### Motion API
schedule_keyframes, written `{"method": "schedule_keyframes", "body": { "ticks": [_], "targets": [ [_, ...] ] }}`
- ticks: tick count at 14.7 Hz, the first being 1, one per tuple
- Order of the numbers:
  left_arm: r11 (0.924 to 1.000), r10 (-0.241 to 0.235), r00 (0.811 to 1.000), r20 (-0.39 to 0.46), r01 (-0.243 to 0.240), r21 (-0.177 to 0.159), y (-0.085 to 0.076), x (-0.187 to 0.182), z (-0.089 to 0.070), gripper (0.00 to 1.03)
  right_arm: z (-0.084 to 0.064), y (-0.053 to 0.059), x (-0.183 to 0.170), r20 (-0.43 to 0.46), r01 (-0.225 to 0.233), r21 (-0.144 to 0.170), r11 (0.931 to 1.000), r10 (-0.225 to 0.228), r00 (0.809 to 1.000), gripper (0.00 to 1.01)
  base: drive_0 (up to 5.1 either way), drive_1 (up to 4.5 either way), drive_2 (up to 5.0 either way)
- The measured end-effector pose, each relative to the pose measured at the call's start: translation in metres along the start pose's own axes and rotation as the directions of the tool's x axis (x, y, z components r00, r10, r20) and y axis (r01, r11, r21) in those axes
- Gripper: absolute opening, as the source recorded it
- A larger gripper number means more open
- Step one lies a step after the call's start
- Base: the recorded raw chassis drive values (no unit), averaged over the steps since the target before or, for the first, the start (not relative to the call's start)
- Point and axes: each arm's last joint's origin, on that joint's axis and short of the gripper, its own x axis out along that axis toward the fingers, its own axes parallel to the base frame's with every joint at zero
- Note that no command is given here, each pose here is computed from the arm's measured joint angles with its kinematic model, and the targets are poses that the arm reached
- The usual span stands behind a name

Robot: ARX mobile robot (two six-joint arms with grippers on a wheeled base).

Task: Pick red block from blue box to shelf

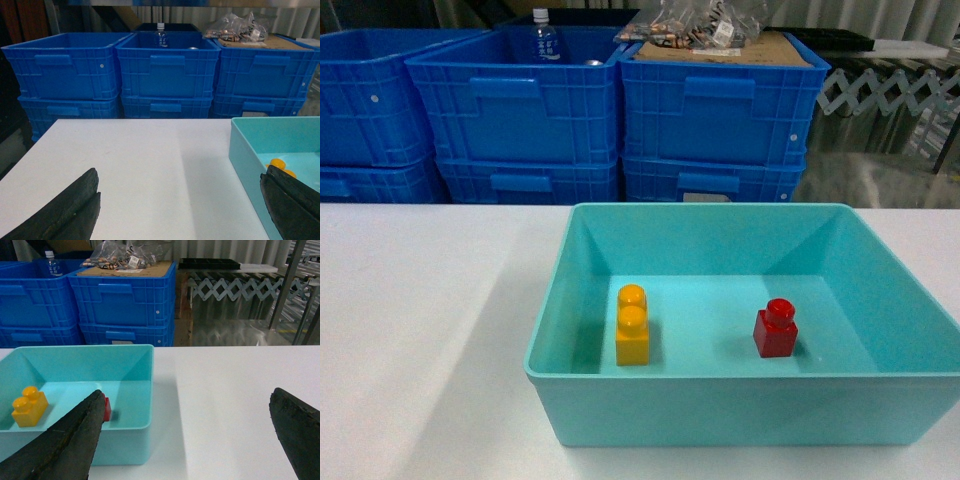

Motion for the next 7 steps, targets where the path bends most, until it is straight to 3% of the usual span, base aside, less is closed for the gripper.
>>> {"method": "schedule_keyframes", "body": {
  "ticks": [7],
  "targets": [
    [1.0000, 0.000, 1.000, 0.000, 0.000, 0.000, 0.0000, 0.0000, 0.0000, 0.98, 0.0000, 0.0000, 0.0000, 0.000, 0.000, 0.000, 1.0000, 0.000, 1.000, 0.98, 0.0, 0.00, 0.0]
  ]
}}
